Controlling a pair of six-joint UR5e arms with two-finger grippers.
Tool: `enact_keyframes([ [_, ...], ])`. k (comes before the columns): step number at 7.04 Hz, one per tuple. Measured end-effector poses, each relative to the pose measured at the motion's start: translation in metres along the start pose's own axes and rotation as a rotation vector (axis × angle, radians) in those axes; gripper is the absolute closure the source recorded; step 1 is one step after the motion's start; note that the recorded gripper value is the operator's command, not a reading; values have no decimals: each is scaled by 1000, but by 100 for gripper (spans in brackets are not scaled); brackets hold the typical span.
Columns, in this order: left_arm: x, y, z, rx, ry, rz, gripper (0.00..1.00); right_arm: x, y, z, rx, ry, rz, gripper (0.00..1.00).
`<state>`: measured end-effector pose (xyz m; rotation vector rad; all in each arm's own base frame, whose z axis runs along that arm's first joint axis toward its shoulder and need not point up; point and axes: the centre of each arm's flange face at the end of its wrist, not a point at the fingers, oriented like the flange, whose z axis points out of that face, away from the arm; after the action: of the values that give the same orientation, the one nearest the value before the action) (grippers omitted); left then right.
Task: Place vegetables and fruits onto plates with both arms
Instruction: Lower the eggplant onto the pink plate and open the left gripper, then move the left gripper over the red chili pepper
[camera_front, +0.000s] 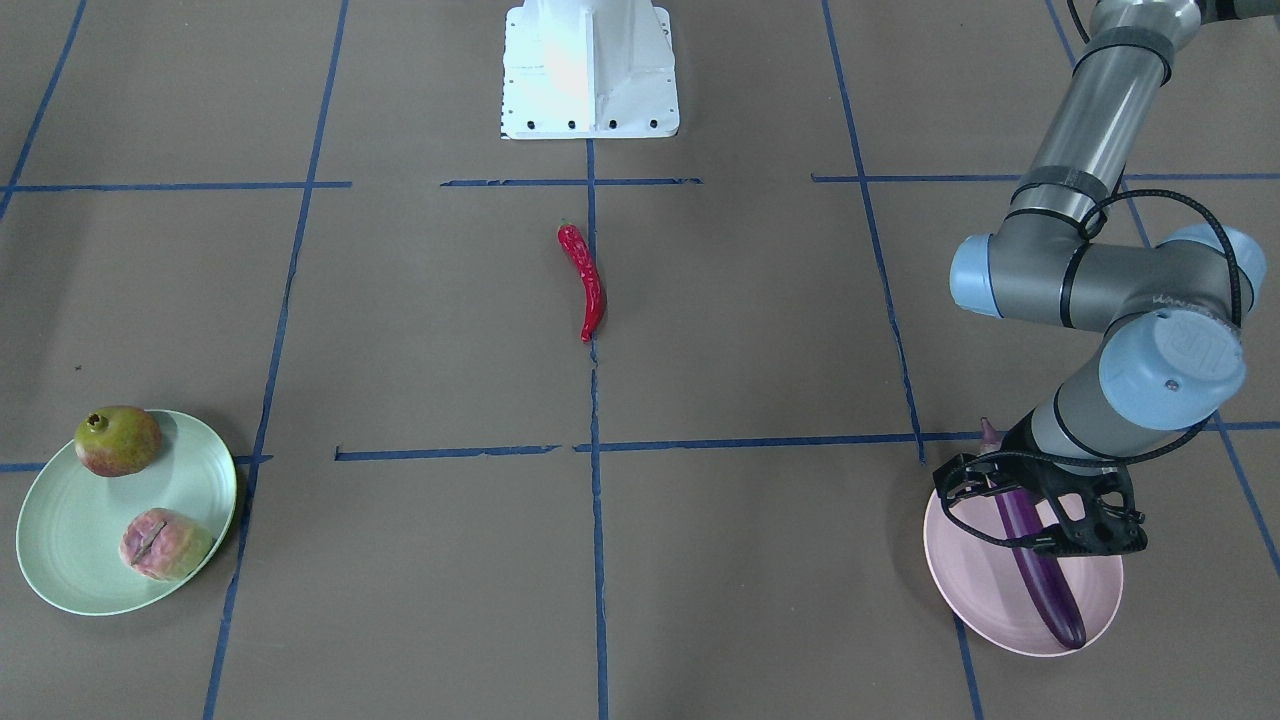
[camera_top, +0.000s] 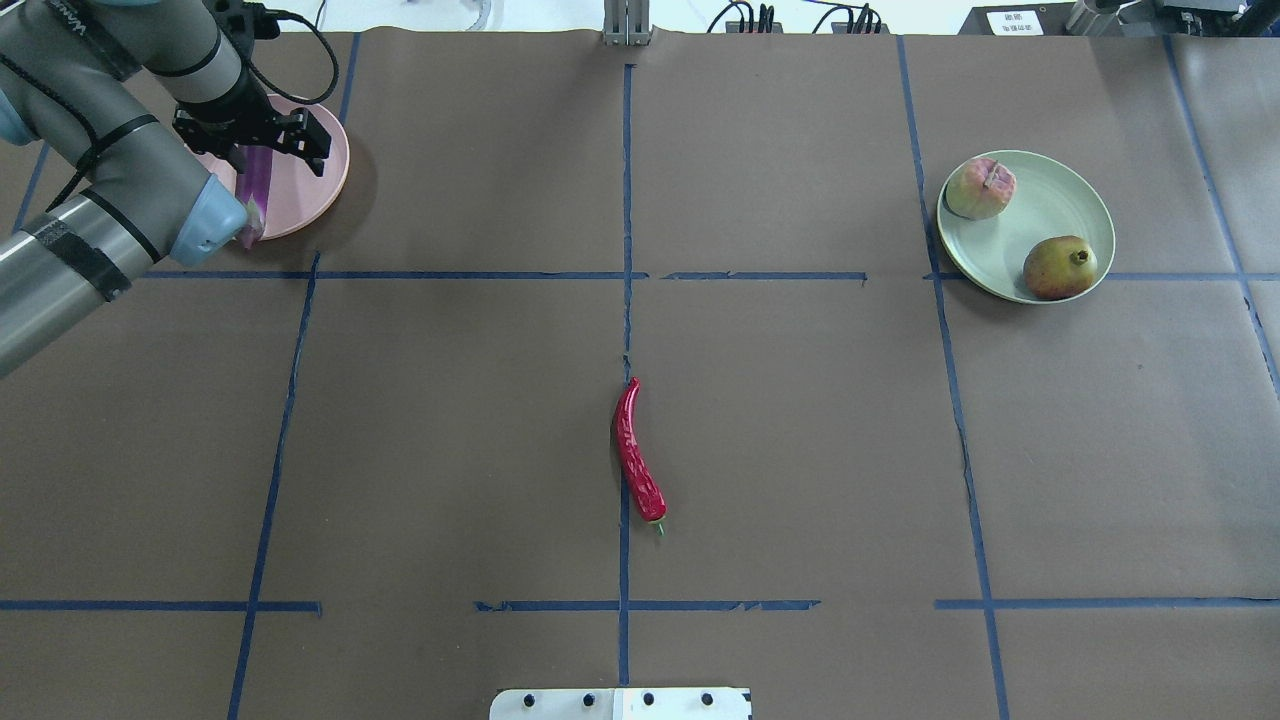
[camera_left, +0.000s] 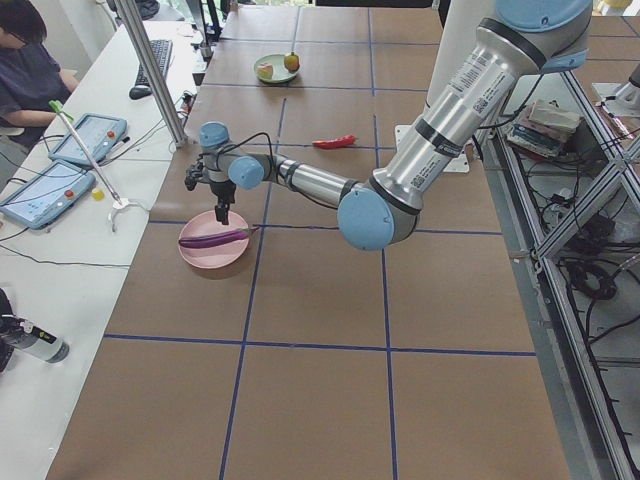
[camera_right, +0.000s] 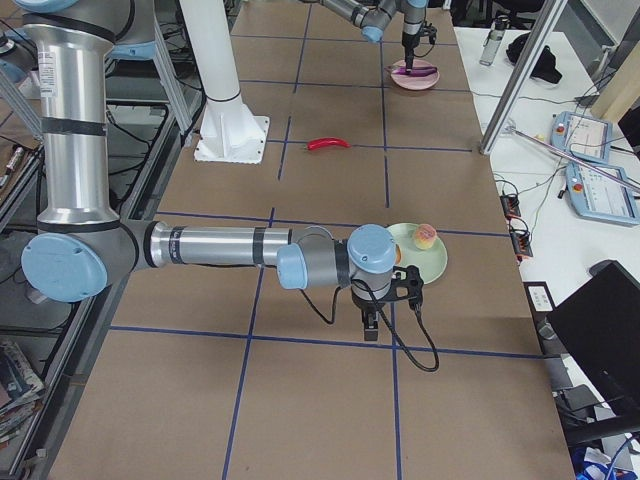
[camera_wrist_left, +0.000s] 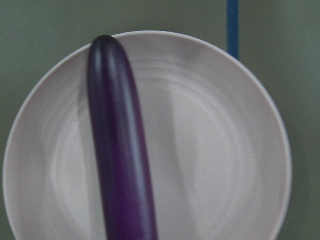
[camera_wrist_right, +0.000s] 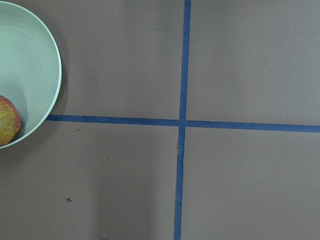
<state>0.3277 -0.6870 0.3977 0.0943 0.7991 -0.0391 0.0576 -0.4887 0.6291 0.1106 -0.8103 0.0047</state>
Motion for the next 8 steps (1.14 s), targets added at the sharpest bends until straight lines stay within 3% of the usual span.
enact_keyframes([
  [2, 87, 49, -21, -19, 111, -80, 0, 0, 0, 0, 0, -1, 0, 0],
  [4, 176, 120, -19, -88, 173, -115, 0, 0, 0, 0, -1, 1, 0, 0],
  [8, 322, 247, 8, -155, 30, -109, 0, 1, 1, 1, -2, 1, 2, 0],
])
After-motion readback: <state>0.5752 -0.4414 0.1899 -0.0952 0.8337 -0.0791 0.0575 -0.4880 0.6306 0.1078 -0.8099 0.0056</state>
